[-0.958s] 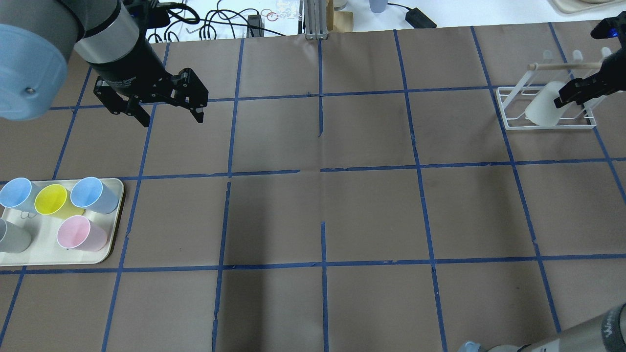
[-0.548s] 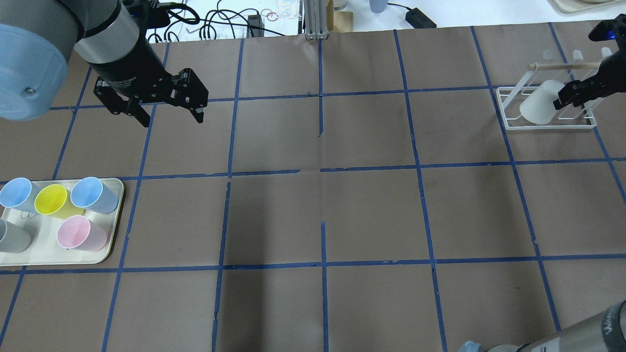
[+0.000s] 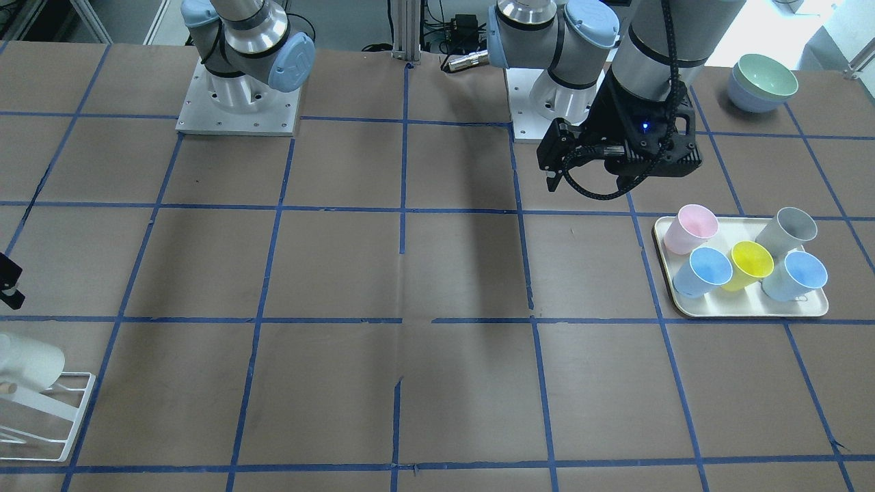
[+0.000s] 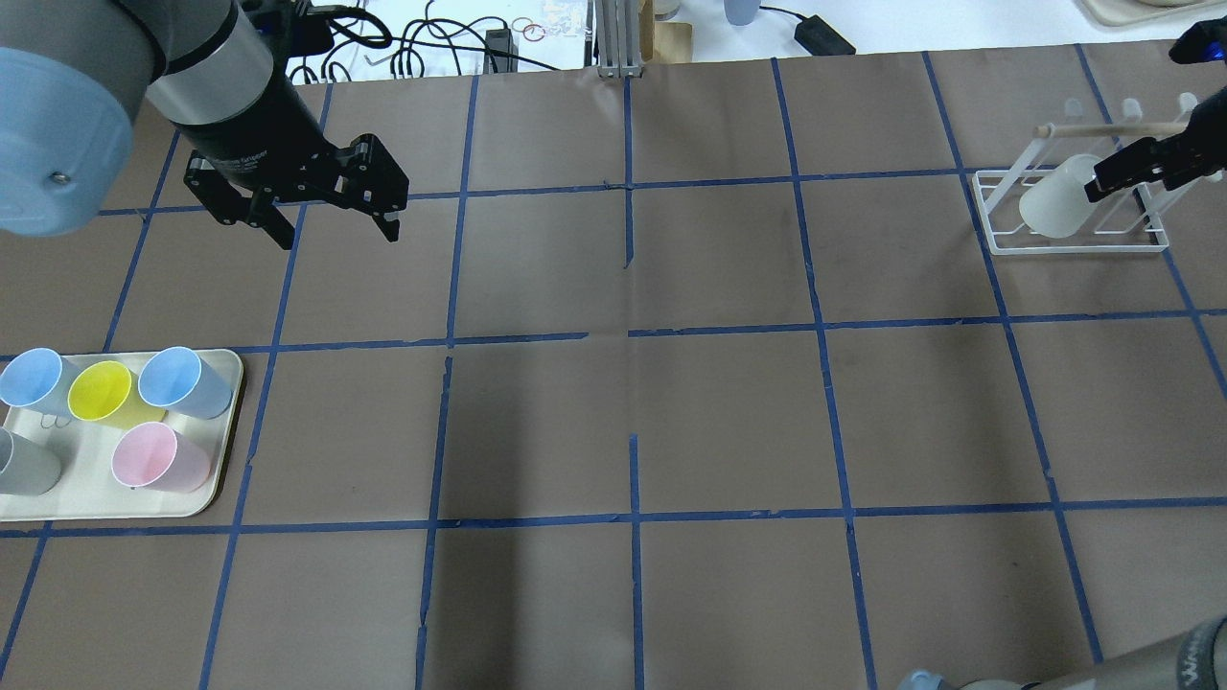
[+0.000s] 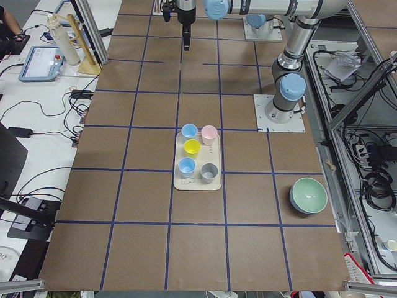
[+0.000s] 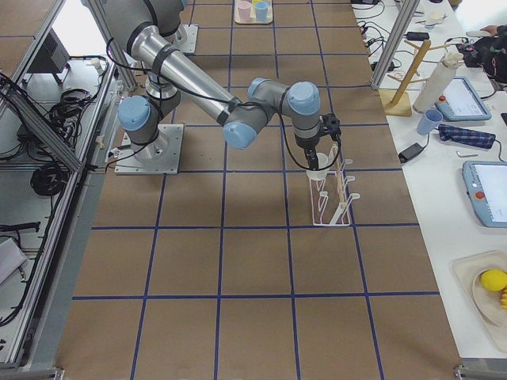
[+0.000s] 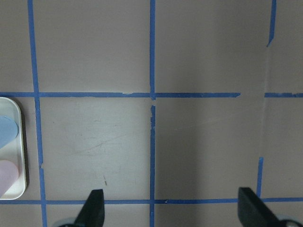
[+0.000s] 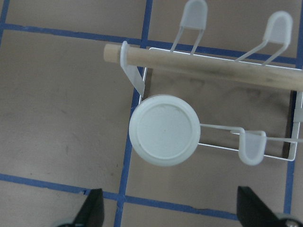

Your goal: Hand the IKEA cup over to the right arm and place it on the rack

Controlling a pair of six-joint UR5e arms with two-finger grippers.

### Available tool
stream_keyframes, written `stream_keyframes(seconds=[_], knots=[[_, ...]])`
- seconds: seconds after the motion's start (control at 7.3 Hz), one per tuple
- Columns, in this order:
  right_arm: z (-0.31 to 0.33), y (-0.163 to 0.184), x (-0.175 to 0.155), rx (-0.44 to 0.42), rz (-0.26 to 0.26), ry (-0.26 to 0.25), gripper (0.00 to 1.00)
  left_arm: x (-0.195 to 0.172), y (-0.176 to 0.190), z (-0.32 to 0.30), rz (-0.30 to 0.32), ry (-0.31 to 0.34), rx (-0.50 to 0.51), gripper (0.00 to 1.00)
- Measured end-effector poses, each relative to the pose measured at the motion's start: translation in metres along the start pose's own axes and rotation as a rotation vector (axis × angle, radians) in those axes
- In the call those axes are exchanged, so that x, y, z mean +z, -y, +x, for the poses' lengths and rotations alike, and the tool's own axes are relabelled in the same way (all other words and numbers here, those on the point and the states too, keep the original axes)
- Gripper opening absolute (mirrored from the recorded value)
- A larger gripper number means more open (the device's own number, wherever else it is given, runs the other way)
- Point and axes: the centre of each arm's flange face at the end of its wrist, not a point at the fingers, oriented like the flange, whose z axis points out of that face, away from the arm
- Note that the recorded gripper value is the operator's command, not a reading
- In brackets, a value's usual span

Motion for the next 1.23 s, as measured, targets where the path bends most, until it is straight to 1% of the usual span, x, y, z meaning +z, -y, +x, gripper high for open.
stream_keyframes(seconds=[0.27,0.41,0.55,0.68,0.82,0.96,1.1,1.23], knots=[[-0.039,-0.019,-0.06,0.093,-0.035,0.02,1.0,0.0,0.0,0.0,0.0,0.0,0.0,1.0],[-0.07,-0.031,-0.09,0.136,-0.052,0.03,1.0,0.0,0.0,0.0,0.0,0.0,0.0,1.0],[-0.102,-0.041,-0.115,0.16,-0.076,0.026,1.0,0.0,0.0,0.0,0.0,0.0,0.0,1.0],[-0.137,-0.053,-0.139,0.174,-0.097,0.0,1.0,0.0,0.0,0.0,0.0,0.0,0.0,1.0],[-0.171,-0.063,-0.158,0.19,-0.11,-0.019,1.0,0.0,0.0,0.0,0.0,0.0,0.0,1.0],[-0.203,-0.073,-0.17,0.222,-0.125,-0.022,1.0,0.0,0.0,0.0,0.0,0.0,0.0,1.0],[-0.233,-0.079,-0.176,0.238,-0.142,-0.018,1.0,0.0,0.0,0.0,0.001,0.0,0.0,1.0],[-0.26,-0.082,-0.177,0.235,-0.154,-0.013,1.0,-0.001,0.0,0.0,0.001,0.0,0.0,1.0]])
